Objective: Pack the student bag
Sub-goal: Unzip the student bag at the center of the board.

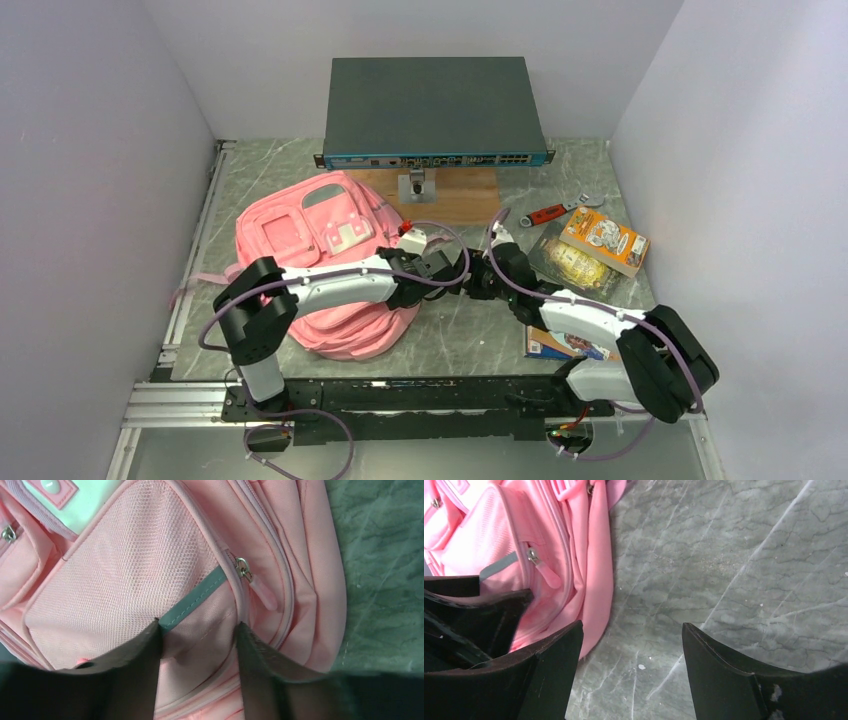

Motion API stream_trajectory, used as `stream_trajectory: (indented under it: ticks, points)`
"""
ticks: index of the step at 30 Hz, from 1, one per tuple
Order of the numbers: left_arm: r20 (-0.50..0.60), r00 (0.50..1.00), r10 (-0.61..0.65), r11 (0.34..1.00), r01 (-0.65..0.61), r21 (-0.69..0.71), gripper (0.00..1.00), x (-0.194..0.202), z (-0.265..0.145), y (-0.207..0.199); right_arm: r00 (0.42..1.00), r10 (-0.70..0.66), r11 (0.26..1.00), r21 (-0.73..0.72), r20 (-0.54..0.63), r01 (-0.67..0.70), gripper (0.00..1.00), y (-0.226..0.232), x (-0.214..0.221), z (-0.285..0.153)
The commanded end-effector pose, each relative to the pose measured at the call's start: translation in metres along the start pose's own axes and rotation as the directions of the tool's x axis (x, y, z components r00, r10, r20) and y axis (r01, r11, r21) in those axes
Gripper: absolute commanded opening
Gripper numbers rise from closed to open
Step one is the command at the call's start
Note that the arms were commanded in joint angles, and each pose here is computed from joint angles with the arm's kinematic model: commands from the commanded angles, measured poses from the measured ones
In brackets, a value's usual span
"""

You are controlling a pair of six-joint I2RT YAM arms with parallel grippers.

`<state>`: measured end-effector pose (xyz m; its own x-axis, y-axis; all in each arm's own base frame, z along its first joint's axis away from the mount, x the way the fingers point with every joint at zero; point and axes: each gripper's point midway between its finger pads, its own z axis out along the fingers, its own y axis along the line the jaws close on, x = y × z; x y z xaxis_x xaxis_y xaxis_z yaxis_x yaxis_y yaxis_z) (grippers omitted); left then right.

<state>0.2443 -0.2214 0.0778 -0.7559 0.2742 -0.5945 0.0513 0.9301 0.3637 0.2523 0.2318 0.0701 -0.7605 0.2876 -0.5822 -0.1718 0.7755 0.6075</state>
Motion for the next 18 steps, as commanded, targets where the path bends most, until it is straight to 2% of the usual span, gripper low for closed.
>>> stream_trajectory:
  ticks: [1,3,7,9,12,18]
  points:
    - [-0.044,0.999,-0.005,0.999,0.004,-0.033,0.4,0.017,0.012,0.001,0.999,-0.025,0.999,-0.024,0.029,0.026,0.75,0.011,-0.015,0.003]
    - [-0.035,0.999,-0.013,1.0,0.012,-0.026,0.17,0.015,0.007,0.004,0.999,-0.028,0.999,-0.038,0.016,0.029,0.76,0.016,-0.016,0.006]
    - [0.007,0.998,-0.06,0.995,0.059,0.076,0.04,0.006,-0.012,0.009,0.999,0.036,0.989,-0.139,-0.03,-0.04,0.76,0.036,-0.022,0.012]
    - [0.028,0.995,-0.093,0.987,0.089,0.136,0.0,0.002,-0.023,0.013,0.996,0.071,0.981,-0.176,-0.051,-0.079,0.75,0.047,-0.027,0.02]
    - [0.051,0.989,-0.142,0.969,0.129,0.211,0.0,-0.004,-0.037,0.019,0.988,0.131,0.97,-0.195,-0.077,-0.144,0.73,0.057,-0.036,0.033]
    - [0.084,0.973,-0.215,0.934,0.18,0.309,0.0,-0.013,-0.057,0.031,0.991,0.132,0.949,-0.287,-0.024,-0.133,0.59,0.079,-0.057,0.055]
